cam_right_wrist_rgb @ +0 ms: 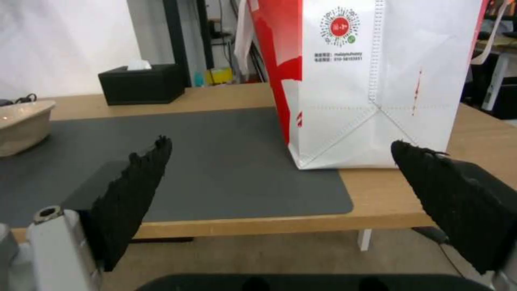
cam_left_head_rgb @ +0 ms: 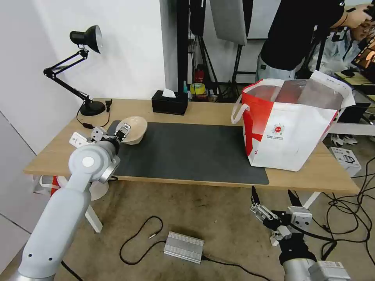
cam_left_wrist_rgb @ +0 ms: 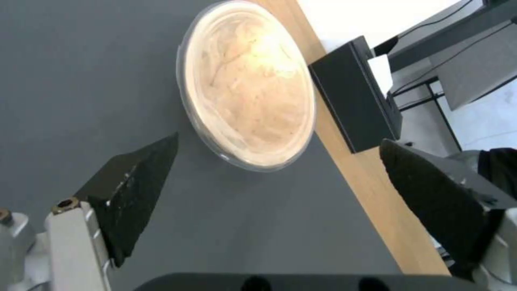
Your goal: Pick up the trash from the table and place it into the takeout bag.
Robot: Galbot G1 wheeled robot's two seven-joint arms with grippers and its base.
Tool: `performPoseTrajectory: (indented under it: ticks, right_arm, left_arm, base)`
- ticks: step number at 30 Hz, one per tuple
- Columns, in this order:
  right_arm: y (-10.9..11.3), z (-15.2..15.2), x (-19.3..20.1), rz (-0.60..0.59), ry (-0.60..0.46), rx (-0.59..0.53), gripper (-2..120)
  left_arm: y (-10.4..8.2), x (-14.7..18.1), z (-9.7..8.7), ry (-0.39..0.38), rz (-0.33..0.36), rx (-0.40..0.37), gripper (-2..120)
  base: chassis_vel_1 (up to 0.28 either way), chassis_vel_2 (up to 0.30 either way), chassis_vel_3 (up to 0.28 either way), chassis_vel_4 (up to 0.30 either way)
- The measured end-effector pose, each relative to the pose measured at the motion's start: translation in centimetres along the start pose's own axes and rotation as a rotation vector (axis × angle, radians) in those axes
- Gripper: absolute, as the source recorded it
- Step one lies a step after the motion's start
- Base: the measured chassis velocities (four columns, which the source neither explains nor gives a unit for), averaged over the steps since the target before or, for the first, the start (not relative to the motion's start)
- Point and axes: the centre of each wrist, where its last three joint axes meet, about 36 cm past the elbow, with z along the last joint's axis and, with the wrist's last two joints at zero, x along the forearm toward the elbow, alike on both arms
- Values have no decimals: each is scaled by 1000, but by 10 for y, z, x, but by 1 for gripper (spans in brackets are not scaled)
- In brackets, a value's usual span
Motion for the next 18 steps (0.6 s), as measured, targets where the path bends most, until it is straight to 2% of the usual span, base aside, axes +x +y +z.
performPoseTrajectory:
  ticks: [18]
  right_arm:
    - [0, 0, 0, 0, 0, 0, 100]
  left_arm:
    - [-3, -22, 2, 12, -35, 14, 100]
  base:
    - [0, 0, 0, 0]
